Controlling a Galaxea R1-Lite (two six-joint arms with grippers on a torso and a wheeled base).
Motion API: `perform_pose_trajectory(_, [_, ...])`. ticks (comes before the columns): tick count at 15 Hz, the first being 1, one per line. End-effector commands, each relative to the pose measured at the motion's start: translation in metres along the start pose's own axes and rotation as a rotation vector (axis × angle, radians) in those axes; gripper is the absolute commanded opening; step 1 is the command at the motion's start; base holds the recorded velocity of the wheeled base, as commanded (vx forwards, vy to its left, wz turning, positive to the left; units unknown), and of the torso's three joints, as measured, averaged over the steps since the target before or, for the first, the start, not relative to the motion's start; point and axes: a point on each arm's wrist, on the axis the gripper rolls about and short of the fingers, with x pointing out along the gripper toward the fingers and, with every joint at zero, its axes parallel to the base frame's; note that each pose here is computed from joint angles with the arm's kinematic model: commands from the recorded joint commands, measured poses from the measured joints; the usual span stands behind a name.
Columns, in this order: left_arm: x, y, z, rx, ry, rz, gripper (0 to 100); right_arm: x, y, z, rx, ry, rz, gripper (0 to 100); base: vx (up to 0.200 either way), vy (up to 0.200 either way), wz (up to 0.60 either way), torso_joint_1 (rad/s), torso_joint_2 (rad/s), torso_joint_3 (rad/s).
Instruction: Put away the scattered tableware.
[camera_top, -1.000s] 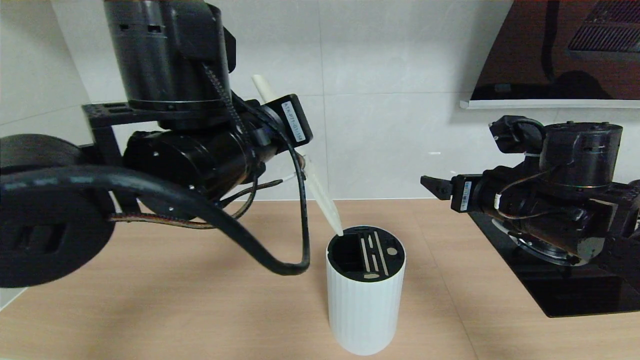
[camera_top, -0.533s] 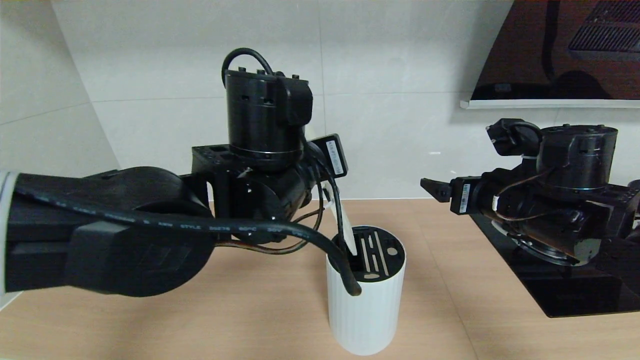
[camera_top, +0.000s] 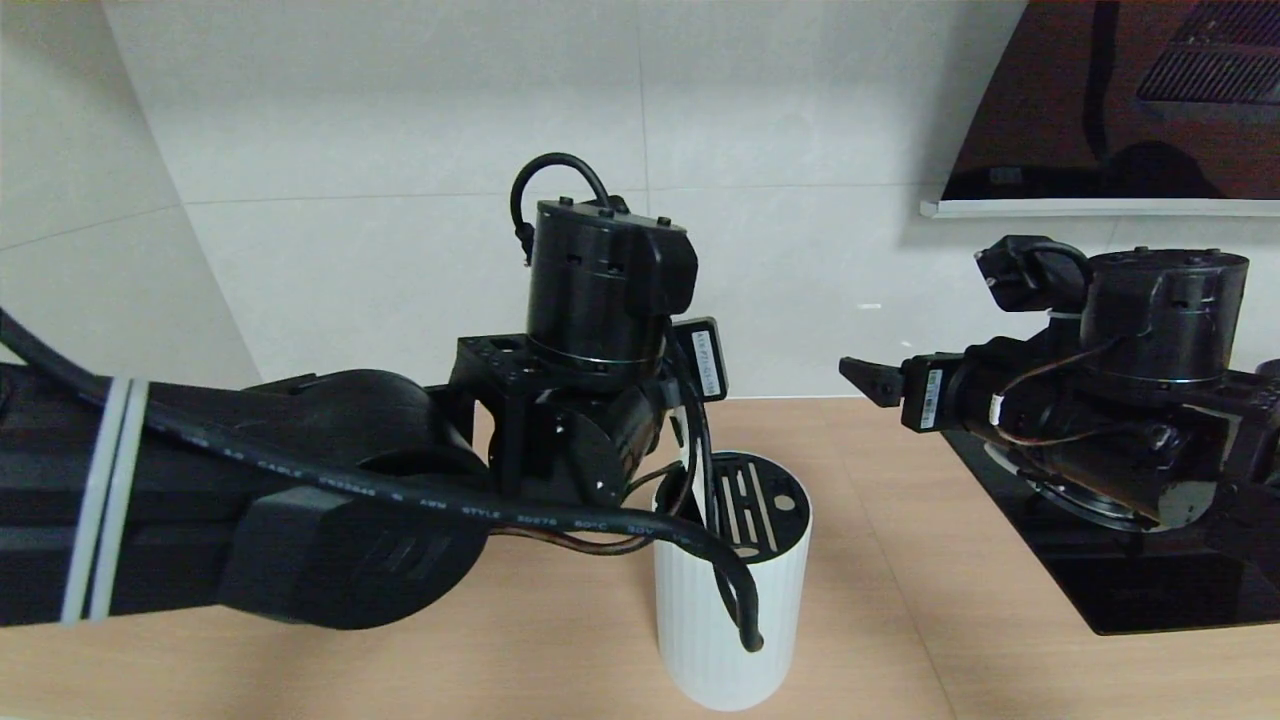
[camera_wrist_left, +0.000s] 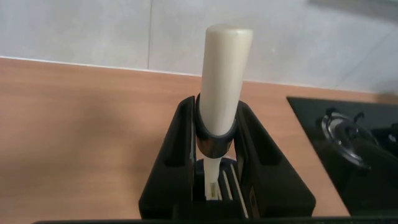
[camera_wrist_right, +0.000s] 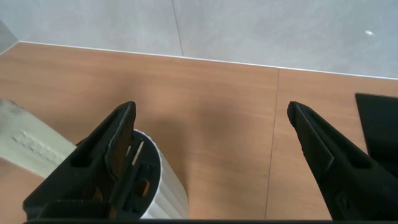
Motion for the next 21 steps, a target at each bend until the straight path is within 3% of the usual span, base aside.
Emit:
perform_pose_trajectory(1, [0.001,-0.003,-0.009,0.028,0.034,0.005,0,-0.001,0.001,0.001,0.0,-0.002,0.004,100,0.0,0.0,0.0,0.0,0.0,0.0])
perform_pose_trajectory(2, [0.002,-0.003,-0.016,0.054,0.066,0.015,0,-0.002,0.003,-0.001,-0.003,0.001,0.011,100,0.0,0.0,0.0,0.0,0.0,0.0])
perform_pose_trajectory(8, [0.006,-0.018,-0.044,0.096,0.111,0.005,0,-0.002,0.003,-0.002,-0.007,0.006,0.012,100,0.0,0.0,0.0,0.0,0.0,0.0])
perform_pose_trajectory(13, [0.016,-0.019,-0.061,0.125,0.144,0.023,0,-0.002,0.003,-0.004,-0.018,0.012,0.011,100,0.0,0.0,0.0,0.0,0.0,0.0])
perform_pose_trajectory(15, [0.021,-0.023,-0.08,0.158,0.17,0.038,0,-0.003,0.007,-0.008,-0.024,0.023,0.022,100,0.0,0.0,0.0,0.0,0.0,0.0])
perform_pose_trajectory(21, [0.022,-0.023,-0.082,0.157,0.169,0.048,0,-0.003,0.009,-0.009,-0.026,0.027,0.027,100,0.0,0.0,0.0,0.0,0.0,0.0])
